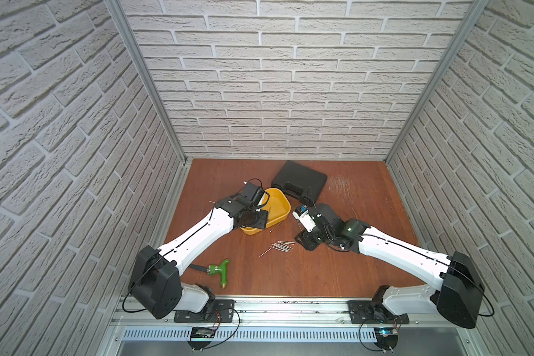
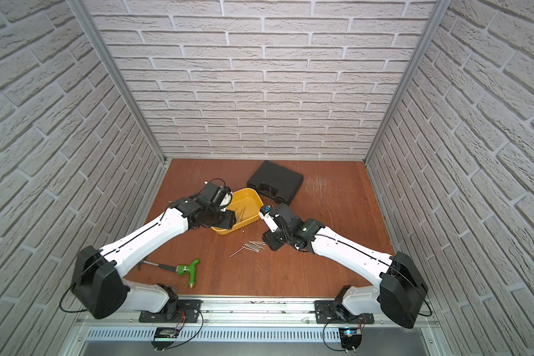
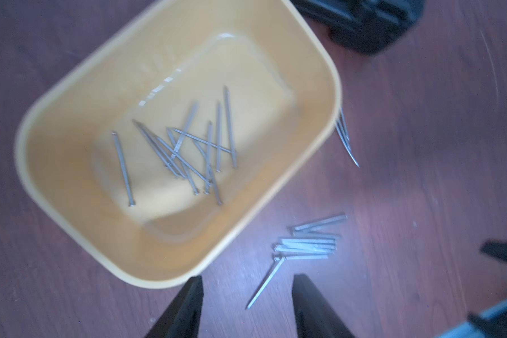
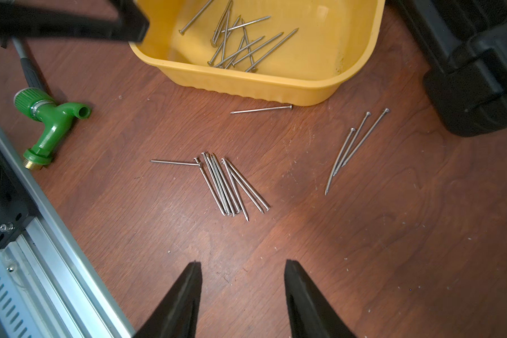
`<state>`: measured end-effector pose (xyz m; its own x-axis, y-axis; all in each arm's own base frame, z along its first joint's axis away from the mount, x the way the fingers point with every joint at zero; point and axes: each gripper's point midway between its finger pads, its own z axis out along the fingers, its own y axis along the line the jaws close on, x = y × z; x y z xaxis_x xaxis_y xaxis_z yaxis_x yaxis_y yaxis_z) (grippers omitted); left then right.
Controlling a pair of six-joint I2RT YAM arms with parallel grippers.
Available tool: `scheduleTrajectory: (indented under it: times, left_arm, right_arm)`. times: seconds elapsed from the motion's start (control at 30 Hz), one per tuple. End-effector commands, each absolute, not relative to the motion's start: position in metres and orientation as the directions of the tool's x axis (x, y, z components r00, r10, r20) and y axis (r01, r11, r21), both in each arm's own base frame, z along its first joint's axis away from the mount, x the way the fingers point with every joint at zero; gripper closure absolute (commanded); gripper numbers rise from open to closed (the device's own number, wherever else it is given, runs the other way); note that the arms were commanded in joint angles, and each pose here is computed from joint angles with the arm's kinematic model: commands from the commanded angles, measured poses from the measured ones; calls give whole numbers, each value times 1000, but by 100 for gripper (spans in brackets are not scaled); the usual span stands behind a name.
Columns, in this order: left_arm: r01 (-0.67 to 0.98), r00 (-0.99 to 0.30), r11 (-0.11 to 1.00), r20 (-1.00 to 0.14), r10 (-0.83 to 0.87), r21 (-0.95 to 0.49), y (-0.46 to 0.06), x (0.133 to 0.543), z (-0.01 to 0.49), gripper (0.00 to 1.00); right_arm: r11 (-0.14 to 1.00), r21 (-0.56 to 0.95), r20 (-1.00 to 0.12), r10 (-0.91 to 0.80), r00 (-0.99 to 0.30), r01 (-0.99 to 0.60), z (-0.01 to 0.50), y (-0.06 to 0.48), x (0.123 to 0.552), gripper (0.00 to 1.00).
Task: Put the nails on the desktop into the storage box
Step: Place the nail in the storage box, then pick up the nail from the center of the board.
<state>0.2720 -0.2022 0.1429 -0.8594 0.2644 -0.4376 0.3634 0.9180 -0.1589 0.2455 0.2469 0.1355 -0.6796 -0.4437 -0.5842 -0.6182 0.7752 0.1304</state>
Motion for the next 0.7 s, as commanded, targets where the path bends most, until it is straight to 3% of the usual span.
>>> scheduleTrajectory:
  times: [0.0, 0.23, 0.37, 0.67]
  left_arm:
    - [519, -822, 846, -344, 455, -122, -201, 237, 117, 45]
    - [755, -633, 653, -317, 706, -55, -222, 218, 100, 47]
    - [785, -608, 617, -242, 756, -43, -217, 215, 79, 49]
    - [807, -587, 587, -207, 783, -69, -231, 213, 50, 52]
  right_arm:
    - [752, 97, -687, -424, -590, -652, 160, 253, 254, 49]
    - [761, 120, -705, -387, -594, -638, 170, 252, 253, 49]
    - [768, 127, -719, -365, -592, -628, 175, 250, 253, 49]
    - [766, 149, -724, -346, -597, -625, 179, 250, 250, 50]
